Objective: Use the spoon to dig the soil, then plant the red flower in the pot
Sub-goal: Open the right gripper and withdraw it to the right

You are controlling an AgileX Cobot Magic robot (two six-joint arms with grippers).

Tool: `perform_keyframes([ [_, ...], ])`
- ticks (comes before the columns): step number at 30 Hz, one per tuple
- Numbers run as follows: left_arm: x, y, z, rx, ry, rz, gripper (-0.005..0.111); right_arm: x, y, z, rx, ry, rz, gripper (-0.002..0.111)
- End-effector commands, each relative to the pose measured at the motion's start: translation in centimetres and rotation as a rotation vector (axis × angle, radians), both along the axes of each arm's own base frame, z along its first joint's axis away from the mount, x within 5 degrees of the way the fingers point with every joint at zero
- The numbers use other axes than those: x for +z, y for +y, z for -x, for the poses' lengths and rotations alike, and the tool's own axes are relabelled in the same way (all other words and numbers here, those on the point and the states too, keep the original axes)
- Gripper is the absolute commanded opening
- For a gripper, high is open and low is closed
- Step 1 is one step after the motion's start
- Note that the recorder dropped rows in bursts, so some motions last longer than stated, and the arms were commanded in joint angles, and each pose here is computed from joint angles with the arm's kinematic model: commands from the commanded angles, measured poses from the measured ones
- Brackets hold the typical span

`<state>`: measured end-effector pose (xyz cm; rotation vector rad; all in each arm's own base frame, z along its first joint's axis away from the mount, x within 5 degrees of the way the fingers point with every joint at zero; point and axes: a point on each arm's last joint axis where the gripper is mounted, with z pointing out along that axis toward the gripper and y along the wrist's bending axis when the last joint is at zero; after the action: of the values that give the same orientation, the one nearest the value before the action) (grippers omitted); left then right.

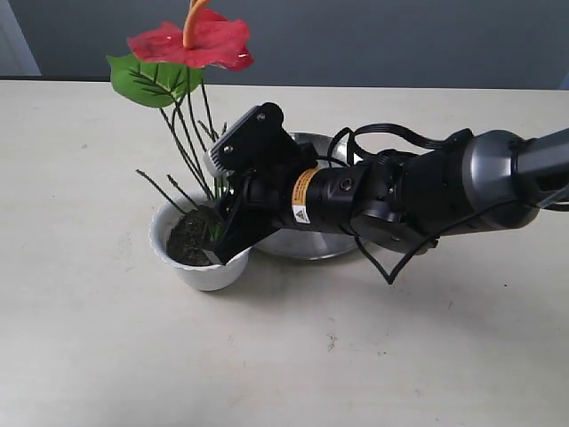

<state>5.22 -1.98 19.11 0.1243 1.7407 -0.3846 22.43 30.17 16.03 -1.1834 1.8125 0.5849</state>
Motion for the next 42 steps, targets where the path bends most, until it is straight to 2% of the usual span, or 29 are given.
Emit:
perform_keyframes([
  [1, 0.1, 0.0, 0.0, -0.007, -0.009, 0.005, 0.0, 0.9, -0.3, 0.2, -0.007, -0.009, 0.008, 0.049],
  [10, 0.1, 0.0, 0.0, -0.007, -0.009, 0.005, 0.0, 4.1, -2.2, 0.6, -0.113, 0.025, 0.068, 0.049],
  [14, 0.1, 0.0, 0.0, -0.007, -0.009, 0.005, 0.0, 5.0, -3.2, 1.5, -0.15, 0.046, 0.14, 0.041],
  [19, 0.1, 0.0, 0.0, -0.007, -0.009, 0.005, 0.0, 6.0, -4.4, 5.0, -0.125, 0.081, 0.123, 0.027],
  [23, 0.1, 0.0, 0.0, -0.007, -0.009, 0.005, 0.0, 7.3, -6.2, 8.0, -0.127, 0.135, 0.097, 0.026],
  [28, 0.1, 0.0, 0.0, -0.007, -0.009, 0.005, 0.0, 9.4, -9.2, 10.9, -0.185, 0.254, 0.181, 0.026],
  [31, 0.1, 0.0, 0.0, -0.007, -0.009, 0.005, 0.0, 11.1, -10.8, 11.9, -0.202, 0.284, 0.142, 0.026],
  [36, 0.1, 0.0, 0.0, -0.007, -0.009, 0.005, 0.0, 12.8, -12.3, 13.5, -0.226, 0.431, 0.041, 0.026],
  [42, 0.1, 0.0, 0.0, -0.007, -0.009, 0.005, 0.0, 13.7, -12.9, 14.0, -0.221, 0.449, -0.018, 0.026],
])
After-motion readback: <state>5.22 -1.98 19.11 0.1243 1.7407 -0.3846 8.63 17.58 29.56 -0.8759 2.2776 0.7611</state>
